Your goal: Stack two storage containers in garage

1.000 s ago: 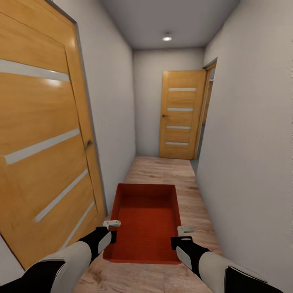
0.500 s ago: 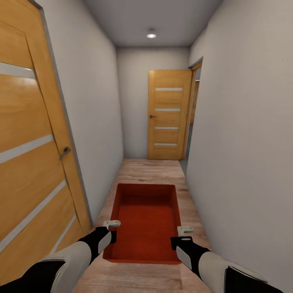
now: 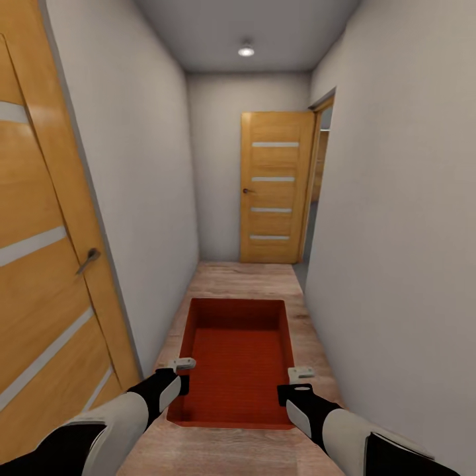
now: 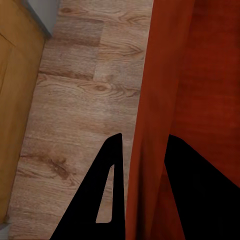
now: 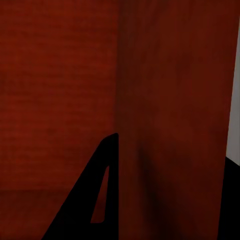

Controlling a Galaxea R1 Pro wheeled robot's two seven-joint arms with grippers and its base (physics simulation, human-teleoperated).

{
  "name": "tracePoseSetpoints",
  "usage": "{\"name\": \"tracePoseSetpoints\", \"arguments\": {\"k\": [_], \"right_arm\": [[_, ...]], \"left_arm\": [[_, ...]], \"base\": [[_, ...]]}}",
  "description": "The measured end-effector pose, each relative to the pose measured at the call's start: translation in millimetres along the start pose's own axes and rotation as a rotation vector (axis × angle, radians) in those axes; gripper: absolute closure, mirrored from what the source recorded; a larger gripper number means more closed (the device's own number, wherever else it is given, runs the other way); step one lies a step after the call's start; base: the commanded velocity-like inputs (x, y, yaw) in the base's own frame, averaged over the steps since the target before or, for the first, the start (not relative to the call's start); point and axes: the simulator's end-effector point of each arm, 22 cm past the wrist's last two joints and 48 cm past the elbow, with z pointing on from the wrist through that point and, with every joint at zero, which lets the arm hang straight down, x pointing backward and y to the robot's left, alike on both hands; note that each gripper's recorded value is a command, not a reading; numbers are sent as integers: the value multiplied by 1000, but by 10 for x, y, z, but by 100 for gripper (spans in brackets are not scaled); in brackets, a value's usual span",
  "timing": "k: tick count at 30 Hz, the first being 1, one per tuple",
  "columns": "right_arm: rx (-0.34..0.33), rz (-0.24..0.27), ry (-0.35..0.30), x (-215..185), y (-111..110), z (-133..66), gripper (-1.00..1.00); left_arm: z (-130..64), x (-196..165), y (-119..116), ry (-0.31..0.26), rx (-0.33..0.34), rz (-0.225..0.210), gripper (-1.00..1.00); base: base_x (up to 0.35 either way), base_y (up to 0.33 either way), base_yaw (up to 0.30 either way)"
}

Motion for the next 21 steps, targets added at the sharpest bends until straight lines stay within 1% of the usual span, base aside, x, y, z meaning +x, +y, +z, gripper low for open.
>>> {"name": "tracePoseSetpoints", "arguments": {"k": [21], "right_arm": [[0, 0, 0, 3, 2, 0, 100]], "left_arm": [[0, -1, 1, 0, 0, 0, 100]], "base": [[322, 0, 0]]}}
